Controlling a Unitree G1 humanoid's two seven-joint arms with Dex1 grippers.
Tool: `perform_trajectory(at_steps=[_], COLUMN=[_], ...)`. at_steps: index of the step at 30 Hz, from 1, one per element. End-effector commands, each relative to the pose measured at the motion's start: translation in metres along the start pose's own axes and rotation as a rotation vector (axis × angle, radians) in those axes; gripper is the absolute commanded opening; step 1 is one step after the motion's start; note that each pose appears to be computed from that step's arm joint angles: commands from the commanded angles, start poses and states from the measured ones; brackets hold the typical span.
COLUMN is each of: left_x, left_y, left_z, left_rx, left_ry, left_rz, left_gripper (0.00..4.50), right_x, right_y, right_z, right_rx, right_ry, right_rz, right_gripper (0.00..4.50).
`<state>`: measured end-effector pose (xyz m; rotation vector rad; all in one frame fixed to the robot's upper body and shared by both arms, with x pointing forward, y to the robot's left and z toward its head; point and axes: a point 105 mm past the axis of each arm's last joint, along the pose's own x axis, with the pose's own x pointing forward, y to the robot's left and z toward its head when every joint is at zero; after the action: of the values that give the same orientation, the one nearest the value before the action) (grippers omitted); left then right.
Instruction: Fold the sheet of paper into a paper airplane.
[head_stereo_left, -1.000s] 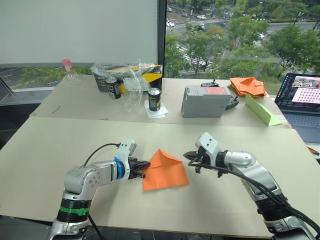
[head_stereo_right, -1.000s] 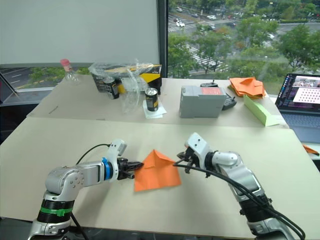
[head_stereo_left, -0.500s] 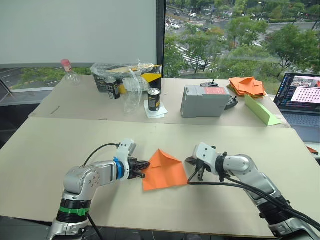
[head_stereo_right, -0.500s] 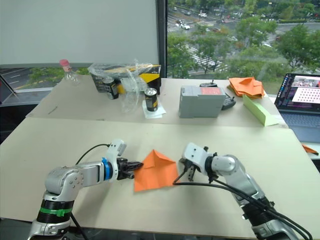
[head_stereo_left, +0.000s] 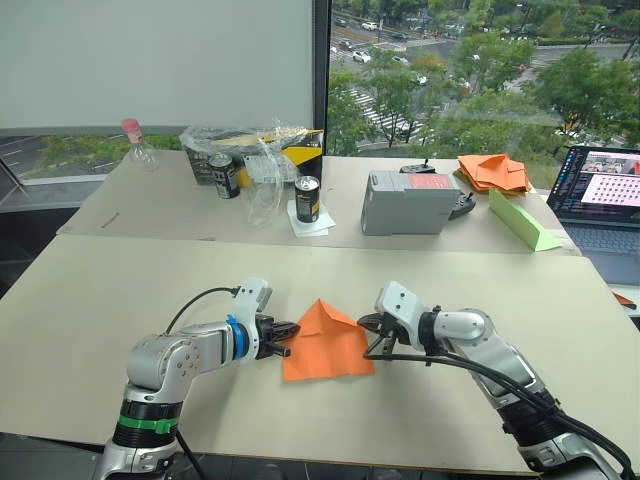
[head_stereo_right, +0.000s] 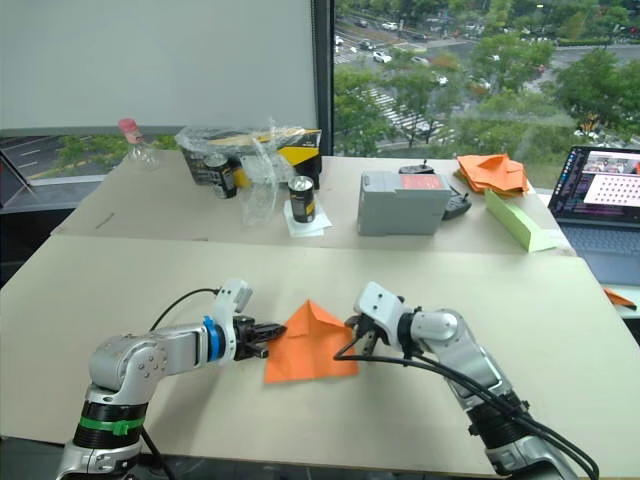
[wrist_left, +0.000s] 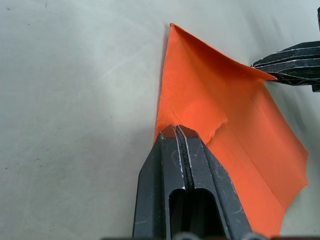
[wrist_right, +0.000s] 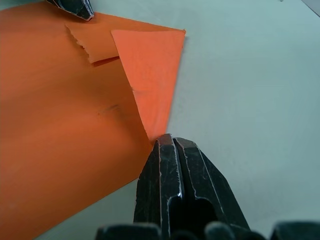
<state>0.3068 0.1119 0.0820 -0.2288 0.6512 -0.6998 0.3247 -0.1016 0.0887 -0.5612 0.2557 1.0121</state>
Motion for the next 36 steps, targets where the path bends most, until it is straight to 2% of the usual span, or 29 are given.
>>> perform_trajectory(at_steps=[1,10,17,26,32,36], left_x=[-0.001,0.000,0.000,0.003,0.003,0.003], left_y=[0.008,0.008,0.008,0.007,0.008,0.008], left_z=[-0.010,-0.009,-0.009,-0.007,-0.006,-0.006], left_rx=[-0.019,-0.018,-0.018,-0.013,-0.008,-0.007], left_ry=[0.036,0.037,0.041,0.043,0.045,0.045], left_rz=[0.042,0.039,0.036,0.026,0.027,0.027], left_gripper=[0.00,0.00,0.00,0.00,0.00,0.00], right_x=[-0.007,-0.032,-0.061,-0.052,-0.050,-0.047], right_y=[-0.007,0.002,0.040,0.063,0.085,0.089], right_z=[0.005,0.001,0.008,0.013,0.006,-0.002], right_rx=[-0.012,0.004,0.101,0.220,0.243,0.243], right_ry=[-0.010,0.004,-0.020,-0.039,0.000,0.023], right_rz=[-0.013,0.078,0.291,0.328,0.392,0.380], right_gripper=[0.12,0.12,0.05,0.05,0.05,0.05])
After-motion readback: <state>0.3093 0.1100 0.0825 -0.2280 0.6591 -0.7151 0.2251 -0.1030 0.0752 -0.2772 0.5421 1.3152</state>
